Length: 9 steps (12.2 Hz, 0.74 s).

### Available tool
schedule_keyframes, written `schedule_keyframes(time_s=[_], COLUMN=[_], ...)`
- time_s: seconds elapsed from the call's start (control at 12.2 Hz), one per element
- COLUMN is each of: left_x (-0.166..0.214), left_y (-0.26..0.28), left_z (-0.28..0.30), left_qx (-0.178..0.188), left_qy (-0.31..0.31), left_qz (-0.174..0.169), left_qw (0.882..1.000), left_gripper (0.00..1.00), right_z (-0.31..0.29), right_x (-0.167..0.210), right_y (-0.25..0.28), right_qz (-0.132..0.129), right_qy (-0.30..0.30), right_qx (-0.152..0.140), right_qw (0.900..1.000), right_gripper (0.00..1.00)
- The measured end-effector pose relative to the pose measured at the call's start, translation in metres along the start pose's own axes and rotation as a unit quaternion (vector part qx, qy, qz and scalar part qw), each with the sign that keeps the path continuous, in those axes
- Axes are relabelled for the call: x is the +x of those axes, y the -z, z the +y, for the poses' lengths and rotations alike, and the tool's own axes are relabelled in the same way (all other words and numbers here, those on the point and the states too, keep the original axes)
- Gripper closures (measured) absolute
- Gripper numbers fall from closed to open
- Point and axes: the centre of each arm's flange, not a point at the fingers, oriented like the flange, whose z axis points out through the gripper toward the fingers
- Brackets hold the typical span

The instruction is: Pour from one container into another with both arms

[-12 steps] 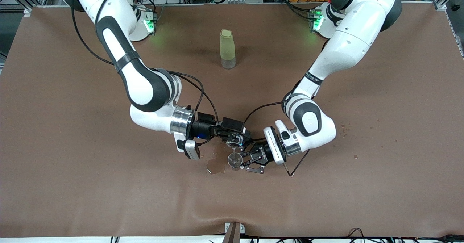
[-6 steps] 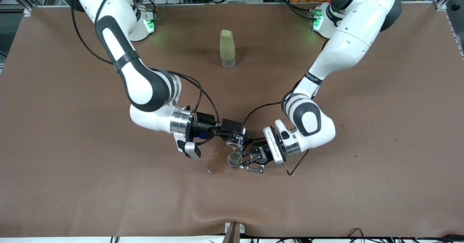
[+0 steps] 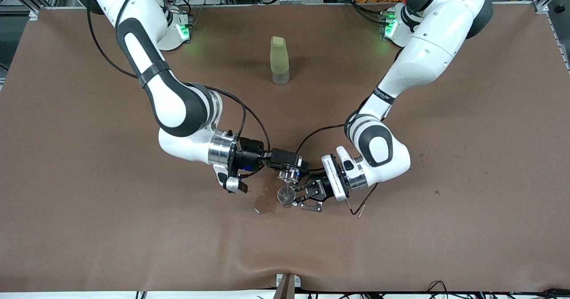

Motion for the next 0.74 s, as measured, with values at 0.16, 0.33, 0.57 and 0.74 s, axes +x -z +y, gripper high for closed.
schedule_keyframes(time_s=[0.16,0.33,0.57,0.74], left_x=[0.0001,0.0001,-0.0004,-0.0005], left_y=[-0.0002,-0.0004,-0.0004,-0.0004], left_z=[0.0002,0.0004,0.0007,0.0008], left_qx=[0.0,0.0,-0.001,-0.001], left_qy=[0.0,0.0,0.001,0.001], left_qz=[0.0,0.0,0.0,0.0], left_qw=[1.0,1.0,1.0,1.0], left_gripper=[0.79,0.79,0.79,0.79], right_z=[-0.0027,-0.0033,-0.0078,-0.0099], right_x=[0.0005,0.0006,0.0017,0.0027], right_y=[-0.0002,-0.0002,-0.0002,0.0002], right_qz=[0.0,0.0,0.0,0.001], right_qy=[-0.013,-0.036,-0.076,-0.092], right_qx=[0.002,0.002,0.005,0.007], right_qw=[1.0,0.999,0.997,0.996], right_gripper=[0.87,0.87,0.87,0.87])
